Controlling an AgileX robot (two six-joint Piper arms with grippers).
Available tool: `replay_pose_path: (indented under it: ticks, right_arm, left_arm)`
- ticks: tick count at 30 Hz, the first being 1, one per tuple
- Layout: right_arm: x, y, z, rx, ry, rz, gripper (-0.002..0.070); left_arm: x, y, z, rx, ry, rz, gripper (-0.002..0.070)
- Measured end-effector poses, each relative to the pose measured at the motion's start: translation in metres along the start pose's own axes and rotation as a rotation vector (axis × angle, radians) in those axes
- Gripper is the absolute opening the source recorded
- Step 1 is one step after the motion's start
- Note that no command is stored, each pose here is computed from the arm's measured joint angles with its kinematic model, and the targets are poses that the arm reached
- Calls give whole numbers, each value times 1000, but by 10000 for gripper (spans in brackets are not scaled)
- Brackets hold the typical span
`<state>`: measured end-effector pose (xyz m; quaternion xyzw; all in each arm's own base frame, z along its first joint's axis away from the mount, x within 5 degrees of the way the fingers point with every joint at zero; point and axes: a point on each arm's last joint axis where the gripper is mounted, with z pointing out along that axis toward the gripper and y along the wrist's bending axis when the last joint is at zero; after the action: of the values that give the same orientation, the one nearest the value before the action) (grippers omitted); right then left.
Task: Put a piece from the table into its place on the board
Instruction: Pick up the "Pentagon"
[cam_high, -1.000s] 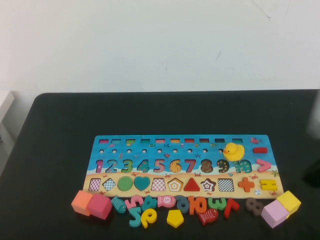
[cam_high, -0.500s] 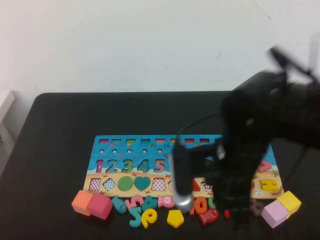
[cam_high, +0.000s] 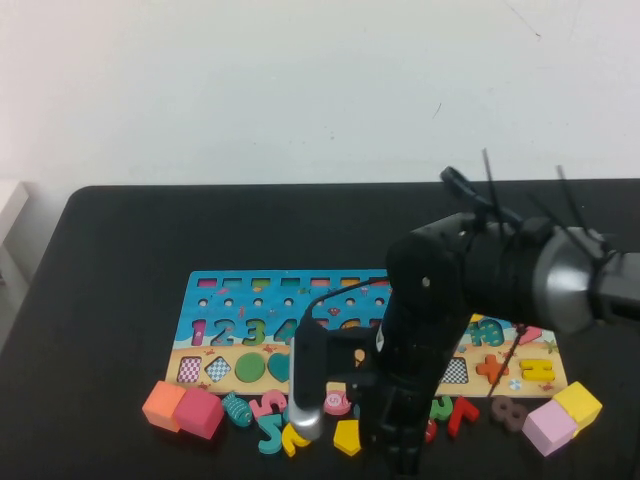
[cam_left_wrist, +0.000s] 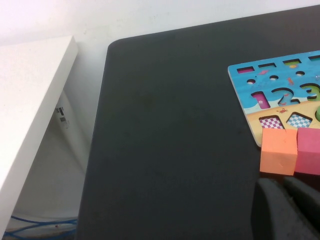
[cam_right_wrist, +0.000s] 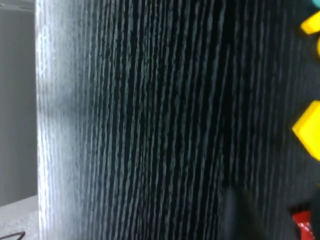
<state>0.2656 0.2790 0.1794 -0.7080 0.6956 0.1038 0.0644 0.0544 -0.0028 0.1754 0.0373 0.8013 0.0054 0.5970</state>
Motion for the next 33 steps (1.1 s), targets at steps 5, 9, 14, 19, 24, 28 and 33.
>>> replay_pose_path:
  ticks: [5, 9, 14, 19, 24, 28, 33]
  right_arm:
    - [-11, -4, 12, 1, -3, -7, 491]
    - [-26, -14, 23, 14, -17, 4, 499]
    - [-44, -29, 42, 34, 13, 16, 474]
    - [-47, -42, 50, 72, 85, 71, 455]
    - [-42, -44, 50, 76, 155, 121, 452]
    - [-39, -42, 52, 59, 189, 156, 452]
    - [-40, -45, 55, 83, 165, 162, 451]
  left_arm:
    - [0, 0, 0, 0, 0, 0, 0]
    - [0, 0, 0, 0, 0, 0, 0]
    - [0, 0, 0, 0, 0, 2, 0]
    - [0, 0, 0, 0, 0, 2, 0]
    - [0, 0, 0, 0, 0, 2, 0]
    - [0, 0, 0, 0, 0, 2, 0]
    - [0, 0, 0, 0, 0, 2, 0]
